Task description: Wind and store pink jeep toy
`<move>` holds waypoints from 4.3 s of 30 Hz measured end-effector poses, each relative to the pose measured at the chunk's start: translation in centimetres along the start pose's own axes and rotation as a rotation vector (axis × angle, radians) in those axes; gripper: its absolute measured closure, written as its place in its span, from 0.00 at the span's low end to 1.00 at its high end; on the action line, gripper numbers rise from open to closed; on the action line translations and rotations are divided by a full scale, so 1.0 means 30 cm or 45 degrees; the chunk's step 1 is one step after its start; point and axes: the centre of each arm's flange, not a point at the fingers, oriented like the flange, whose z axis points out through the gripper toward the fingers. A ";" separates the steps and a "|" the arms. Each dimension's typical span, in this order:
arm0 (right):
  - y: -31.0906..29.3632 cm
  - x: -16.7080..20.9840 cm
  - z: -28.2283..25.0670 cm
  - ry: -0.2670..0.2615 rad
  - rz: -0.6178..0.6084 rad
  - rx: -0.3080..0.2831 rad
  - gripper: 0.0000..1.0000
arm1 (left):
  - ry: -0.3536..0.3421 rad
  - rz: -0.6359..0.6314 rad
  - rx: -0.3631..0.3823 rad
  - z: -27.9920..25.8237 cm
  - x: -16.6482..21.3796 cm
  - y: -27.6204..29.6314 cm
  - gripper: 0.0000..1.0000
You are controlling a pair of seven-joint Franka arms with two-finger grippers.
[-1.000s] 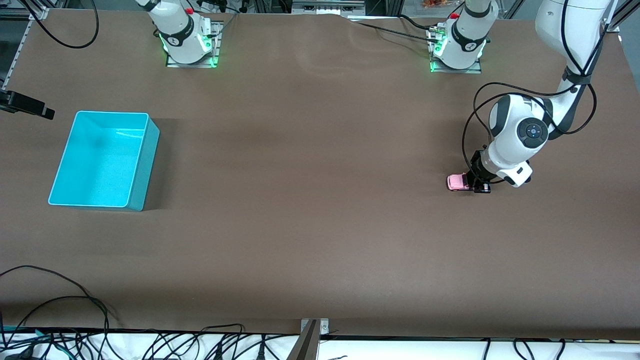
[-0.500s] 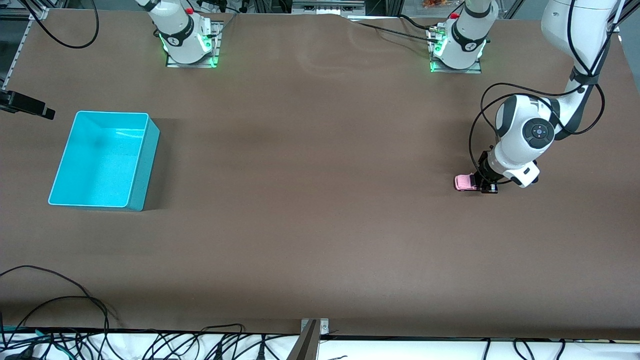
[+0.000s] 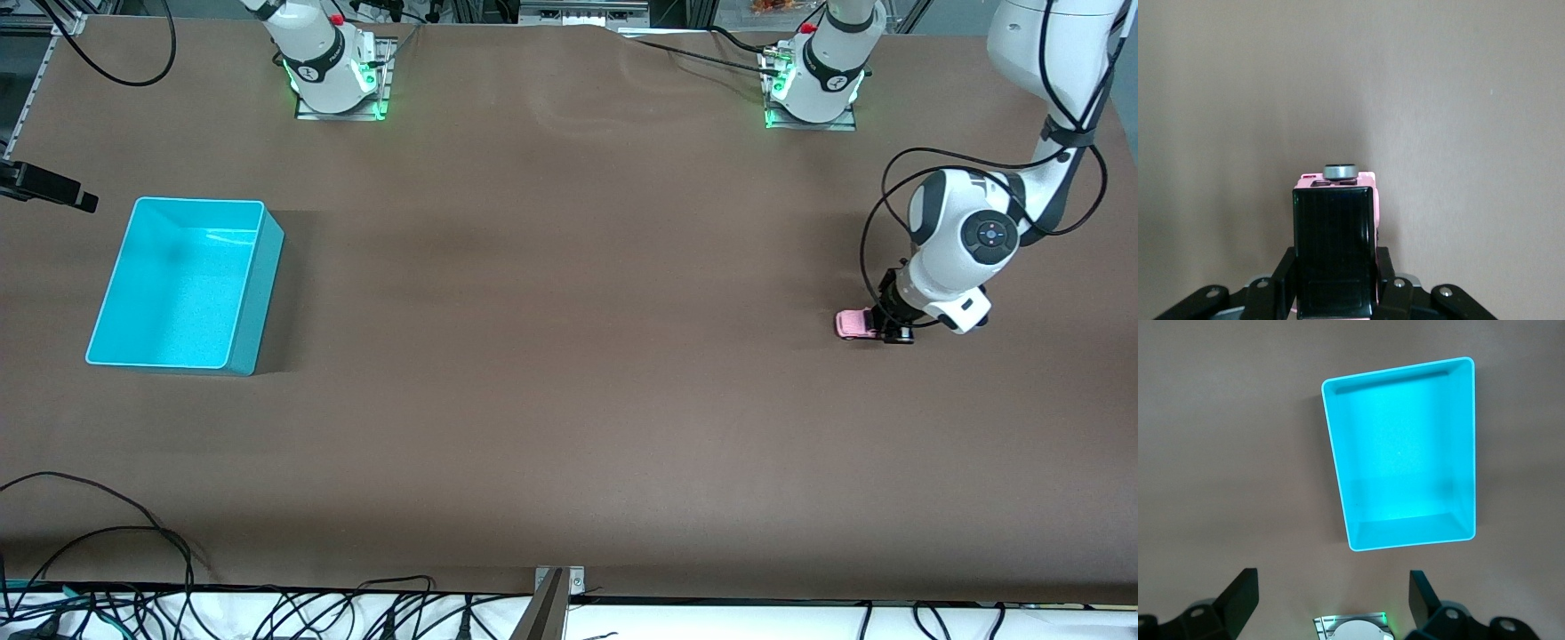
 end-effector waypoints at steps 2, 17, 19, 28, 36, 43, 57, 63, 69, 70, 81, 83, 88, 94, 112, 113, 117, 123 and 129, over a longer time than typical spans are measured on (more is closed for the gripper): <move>0.000 0.000 0.000 0.000 0.000 0.000 0.00 | 0.013 0.007 -0.002 0.003 0.025 -0.003 0.50; 0.000 0.000 0.001 0.000 0.000 0.000 0.00 | 0.084 0.045 -0.004 0.024 0.184 -0.017 0.50; 0.000 0.000 0.001 0.000 0.000 0.000 0.00 | 0.086 0.046 -0.010 0.026 0.209 -0.021 0.50; 0.000 0.000 0.001 0.000 0.000 0.000 0.00 | 0.115 0.074 -0.036 0.038 0.307 -0.039 0.50; -0.001 0.000 0.001 -0.001 0.000 0.000 0.00 | 0.141 0.086 -0.043 0.047 0.372 -0.047 0.50; -0.001 0.000 0.001 -0.001 0.000 0.000 0.00 | 0.139 0.088 -0.037 0.055 0.379 -0.049 0.48; -0.001 0.001 0.001 -0.001 0.000 0.000 0.00 | 0.142 0.077 -0.011 0.083 0.451 -0.037 0.00; -0.001 0.001 0.001 -0.001 -0.001 0.000 0.00 | 0.168 0.066 -0.006 0.035 0.479 -0.005 0.00; -0.001 0.001 0.001 -0.001 -0.001 0.000 0.00 | 0.200 0.051 -0.040 -0.061 0.501 0.039 0.00; -0.001 0.001 0.001 -0.001 -0.001 0.000 0.00 | 0.207 0.049 -0.049 -0.086 0.502 0.048 0.00; -0.001 0.001 0.001 -0.001 -0.001 0.000 0.00 | 0.152 0.306 -0.017 -0.417 0.526 0.163 0.00; -0.001 0.001 0.001 -0.001 -0.001 0.000 0.00 | 0.124 0.391 -0.029 -0.489 0.548 0.176 0.00; -0.003 0.001 0.001 -0.001 -0.002 0.000 0.00 | 0.093 0.604 -0.066 -0.653 0.595 0.208 0.00; -0.005 0.001 0.002 -0.001 -0.004 -0.001 0.00 | 0.083 0.855 -0.102 -0.791 0.609 0.242 0.00; -0.060 0.001 0.005 -0.003 -0.042 -0.028 0.00 | 0.017 1.452 -0.103 -1.173 0.342 0.322 0.00; -0.062 0.001 0.005 -0.003 -0.044 -0.031 0.00 | 0.013 1.463 -0.103 -1.182 0.328 0.323 0.00; -0.087 0.001 0.008 -0.005 -0.063 -0.056 0.00 | -0.015 1.545 -0.136 -1.239 0.264 0.328 0.00; -0.129 0.006 0.019 -0.012 -0.092 -0.092 0.00 | -0.048 1.681 -0.218 -1.292 0.246 0.322 0.00; -0.132 0.010 0.026 -0.017 -0.094 -0.093 0.00 | -0.036 1.739 -0.222 -1.321 0.247 0.306 0.00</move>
